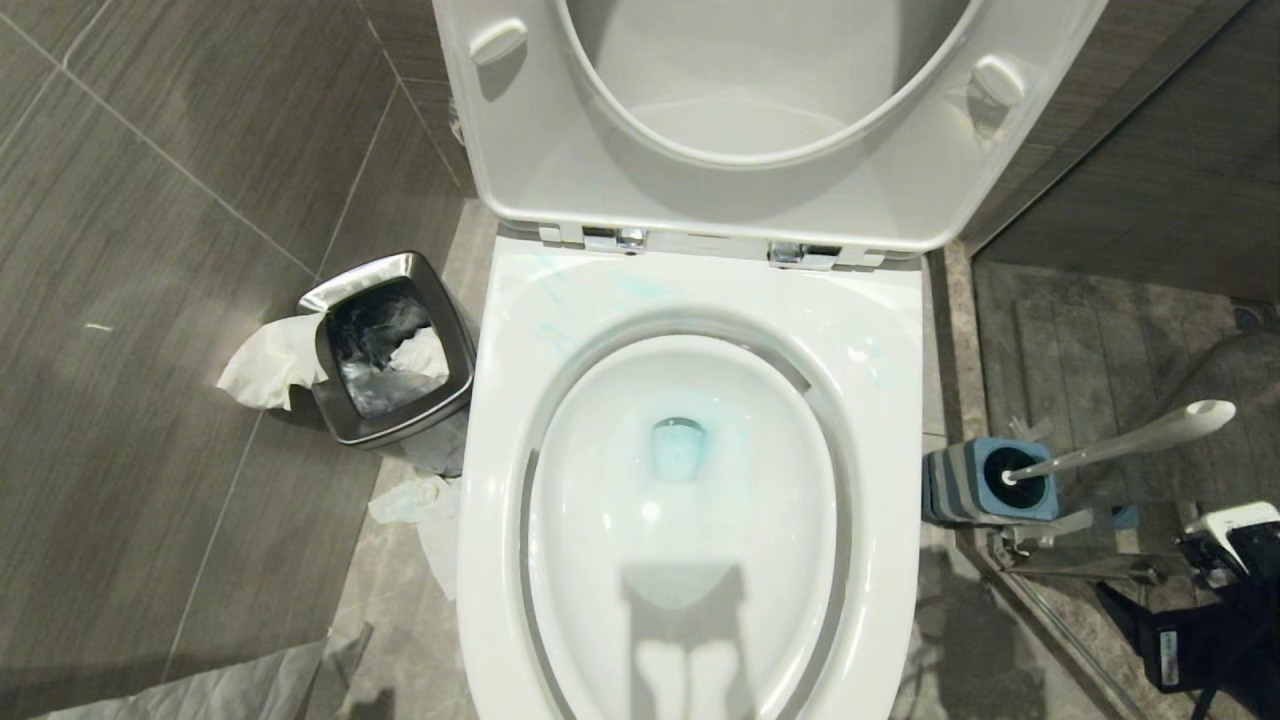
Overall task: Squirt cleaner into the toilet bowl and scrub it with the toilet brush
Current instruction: Scrub the toilet bowl
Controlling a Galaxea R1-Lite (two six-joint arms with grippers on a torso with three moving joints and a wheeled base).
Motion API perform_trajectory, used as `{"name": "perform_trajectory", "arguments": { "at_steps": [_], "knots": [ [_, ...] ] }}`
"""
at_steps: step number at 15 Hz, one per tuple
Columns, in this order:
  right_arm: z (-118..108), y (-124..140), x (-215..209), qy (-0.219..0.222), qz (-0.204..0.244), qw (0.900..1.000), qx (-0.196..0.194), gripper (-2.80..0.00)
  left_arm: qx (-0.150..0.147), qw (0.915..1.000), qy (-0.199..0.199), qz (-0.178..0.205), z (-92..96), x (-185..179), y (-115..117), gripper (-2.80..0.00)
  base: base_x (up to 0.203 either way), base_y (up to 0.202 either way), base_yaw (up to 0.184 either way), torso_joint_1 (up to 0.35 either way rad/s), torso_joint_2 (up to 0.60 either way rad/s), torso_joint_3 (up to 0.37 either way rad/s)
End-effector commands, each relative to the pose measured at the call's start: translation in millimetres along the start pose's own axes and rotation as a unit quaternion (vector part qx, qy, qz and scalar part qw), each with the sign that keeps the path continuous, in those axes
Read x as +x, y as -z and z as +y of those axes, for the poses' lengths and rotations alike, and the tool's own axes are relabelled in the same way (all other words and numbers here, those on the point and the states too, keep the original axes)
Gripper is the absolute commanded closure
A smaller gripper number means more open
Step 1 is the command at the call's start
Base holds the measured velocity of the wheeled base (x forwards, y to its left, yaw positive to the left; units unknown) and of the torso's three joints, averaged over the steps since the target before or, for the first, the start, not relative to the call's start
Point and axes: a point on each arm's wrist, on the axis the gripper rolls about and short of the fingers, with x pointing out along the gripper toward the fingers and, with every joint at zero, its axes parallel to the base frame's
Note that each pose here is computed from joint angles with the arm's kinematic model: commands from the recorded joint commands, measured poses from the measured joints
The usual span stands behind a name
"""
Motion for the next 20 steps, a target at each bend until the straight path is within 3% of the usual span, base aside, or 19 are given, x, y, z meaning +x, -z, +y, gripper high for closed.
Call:
{"name": "perform_trajectory", "arguments": {
  "at_steps": [1,10,14,16,18,20],
  "knots": [
    [-2,1,1,0.008,0.002,1.0,-0.018,-2.8,0.0,1.0,0.0,0.001,0.0,0,0,0.0,0.0,0.0,0.0,0.0,0.0,0.0],
    [-6,3,-2,0.03,0.011,0.999,-0.014,-2.8,0.0,1.0,0.0,0.001,0.0,0,0,0.0,0.0,0.0,0.0,0.0,0.0,0.0],
    [-3,1,9,0.022,0.02,0.994,0.106,-2.8,0.0,1.0,0.0,0.001,0.0,0,0,0.0,0.0,0.0,0.0,0.0,0.0,0.0],
    [-10,-15,20,0.026,-0.007,0.99,0.138,-2.8,0.0,1.0,0.0,0.001,0.0,0,0,0.0,0.0,0.0,0.0,0.0,0.0,0.0],
    [-23,-28,38,0.005,-0.03,0.988,0.153,-2.8,0.0,1.0,0.0,0.001,0.0,0,0,0.0,0.0,0.0,0.0,0.0,0.0,0.0],
    [-30,-31,51,-0.005,-0.028,0.989,0.142,-2.8,0.0,1.0,0.0,0.001,0.0,0,0,0.0,0.0,0.0,0.0,0.0,0.0,0.0]
  ]
}}
